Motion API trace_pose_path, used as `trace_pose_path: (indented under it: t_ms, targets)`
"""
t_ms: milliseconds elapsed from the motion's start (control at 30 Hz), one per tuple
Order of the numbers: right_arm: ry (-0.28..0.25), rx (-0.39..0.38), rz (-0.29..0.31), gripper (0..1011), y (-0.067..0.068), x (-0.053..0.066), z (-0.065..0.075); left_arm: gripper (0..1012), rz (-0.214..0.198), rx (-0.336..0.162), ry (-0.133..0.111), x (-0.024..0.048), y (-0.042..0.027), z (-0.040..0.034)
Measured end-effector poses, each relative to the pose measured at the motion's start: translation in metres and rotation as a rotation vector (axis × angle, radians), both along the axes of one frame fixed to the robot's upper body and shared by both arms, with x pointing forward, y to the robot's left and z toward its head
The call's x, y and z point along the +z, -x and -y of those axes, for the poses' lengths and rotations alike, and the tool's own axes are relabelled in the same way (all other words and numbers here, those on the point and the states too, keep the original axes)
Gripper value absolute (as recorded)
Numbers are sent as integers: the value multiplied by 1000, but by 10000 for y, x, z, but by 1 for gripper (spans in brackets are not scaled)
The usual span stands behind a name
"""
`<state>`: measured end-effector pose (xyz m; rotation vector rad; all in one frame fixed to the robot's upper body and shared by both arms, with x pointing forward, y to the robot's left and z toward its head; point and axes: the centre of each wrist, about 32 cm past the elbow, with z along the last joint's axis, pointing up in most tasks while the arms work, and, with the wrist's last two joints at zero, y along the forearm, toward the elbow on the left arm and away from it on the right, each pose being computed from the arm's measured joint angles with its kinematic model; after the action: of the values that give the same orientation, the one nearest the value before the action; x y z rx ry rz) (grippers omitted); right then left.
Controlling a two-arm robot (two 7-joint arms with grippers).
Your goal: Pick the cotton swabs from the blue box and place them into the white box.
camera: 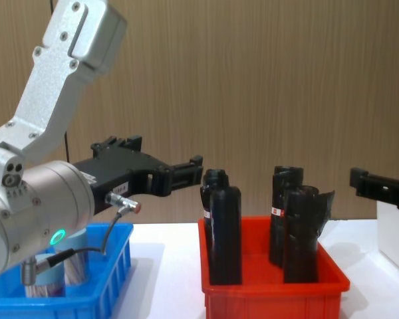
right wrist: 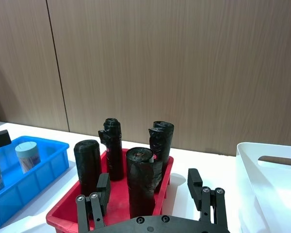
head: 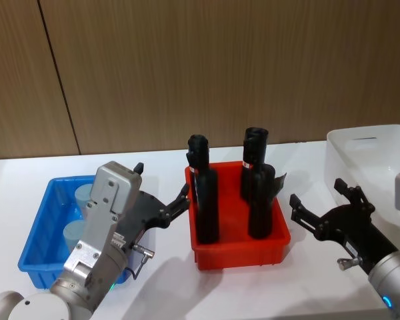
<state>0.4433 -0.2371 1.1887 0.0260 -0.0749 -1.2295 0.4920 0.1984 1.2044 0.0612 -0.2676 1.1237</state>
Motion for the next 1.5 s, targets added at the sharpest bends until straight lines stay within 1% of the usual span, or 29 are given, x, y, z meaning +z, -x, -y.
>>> trace_pose_path:
  t_ms: [1200,1433,1500]
  targets:
    - [0,0,0,1002,0,0,0,1004,-2,1,-1,3,-2,5]
    - [0,0,0,1002,0,0,0,1004,-23,23,-3,33,-19,41]
    - [0,0,0,1002,0,0,0,1004,-38,33,-4,49,-30,57]
